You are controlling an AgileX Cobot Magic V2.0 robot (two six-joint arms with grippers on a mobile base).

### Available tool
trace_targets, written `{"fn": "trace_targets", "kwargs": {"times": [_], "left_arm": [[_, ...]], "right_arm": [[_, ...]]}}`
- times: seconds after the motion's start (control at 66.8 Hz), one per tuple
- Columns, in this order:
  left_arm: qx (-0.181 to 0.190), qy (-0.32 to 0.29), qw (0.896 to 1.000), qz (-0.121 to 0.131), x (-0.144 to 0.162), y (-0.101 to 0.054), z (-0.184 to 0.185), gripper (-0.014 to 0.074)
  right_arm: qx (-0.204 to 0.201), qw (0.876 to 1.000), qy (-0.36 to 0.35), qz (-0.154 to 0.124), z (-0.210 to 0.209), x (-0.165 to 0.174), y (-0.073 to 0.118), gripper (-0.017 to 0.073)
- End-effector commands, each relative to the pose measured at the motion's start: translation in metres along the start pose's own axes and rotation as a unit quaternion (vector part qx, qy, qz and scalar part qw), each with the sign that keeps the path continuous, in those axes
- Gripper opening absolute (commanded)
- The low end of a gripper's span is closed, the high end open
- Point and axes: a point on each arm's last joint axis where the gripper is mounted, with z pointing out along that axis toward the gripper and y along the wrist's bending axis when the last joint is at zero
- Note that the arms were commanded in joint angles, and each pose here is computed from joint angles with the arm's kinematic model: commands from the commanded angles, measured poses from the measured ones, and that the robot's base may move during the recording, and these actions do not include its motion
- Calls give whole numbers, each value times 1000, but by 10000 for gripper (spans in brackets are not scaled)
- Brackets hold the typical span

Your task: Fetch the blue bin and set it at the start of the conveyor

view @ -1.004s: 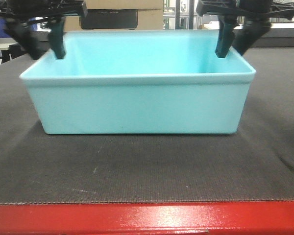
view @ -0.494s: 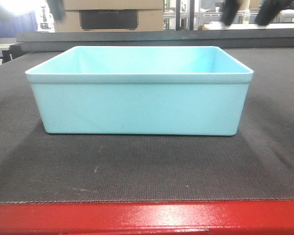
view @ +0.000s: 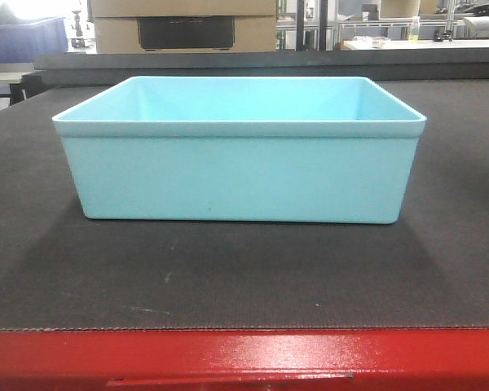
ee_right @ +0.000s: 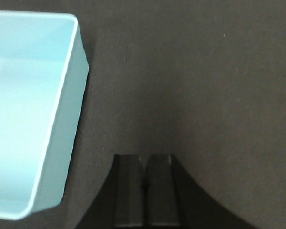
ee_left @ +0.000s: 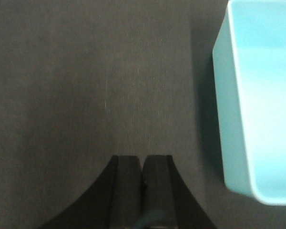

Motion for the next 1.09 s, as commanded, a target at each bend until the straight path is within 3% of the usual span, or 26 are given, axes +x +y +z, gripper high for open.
{"fn": "trace_targets", "kwargs": {"times": [0.0, 0.24, 0.419, 0.554, 0.659, 0.839, 0.929, 1.079], "left_arm": [[11, -16, 1000, -1, 25, 0, 6, -111], [36, -81, 996, 1, 97, 2, 3, -111], [47, -165, 985, -5, 131, 8, -30, -111], [52, -247, 968, -13, 144, 14, -67, -111], [56, -313, 948, -19, 154, 19, -97, -111], [59, -386, 920, -26, 171, 24, -129, -111], [56, -399, 915, -23, 174, 25, -134, -111], [55, -398, 916, -22, 174, 25, -134, -111]], "right_arm": [[7, 1000, -27, -1, 0, 22, -4, -160], [14, 997, -73, -11, -1, 87, -9, -160], [15, 989, -146, -16, -26, 113, -9, -160], [15, 977, -210, -31, -55, 121, -8, -160], [11, 964, -265, -35, -78, 127, -6, -160], [7, 944, -329, -38, -106, 136, -4, -160], [7, 935, -352, -39, -114, 138, -4, -160], [7, 932, -360, -38, -115, 137, -4, -160]]}}
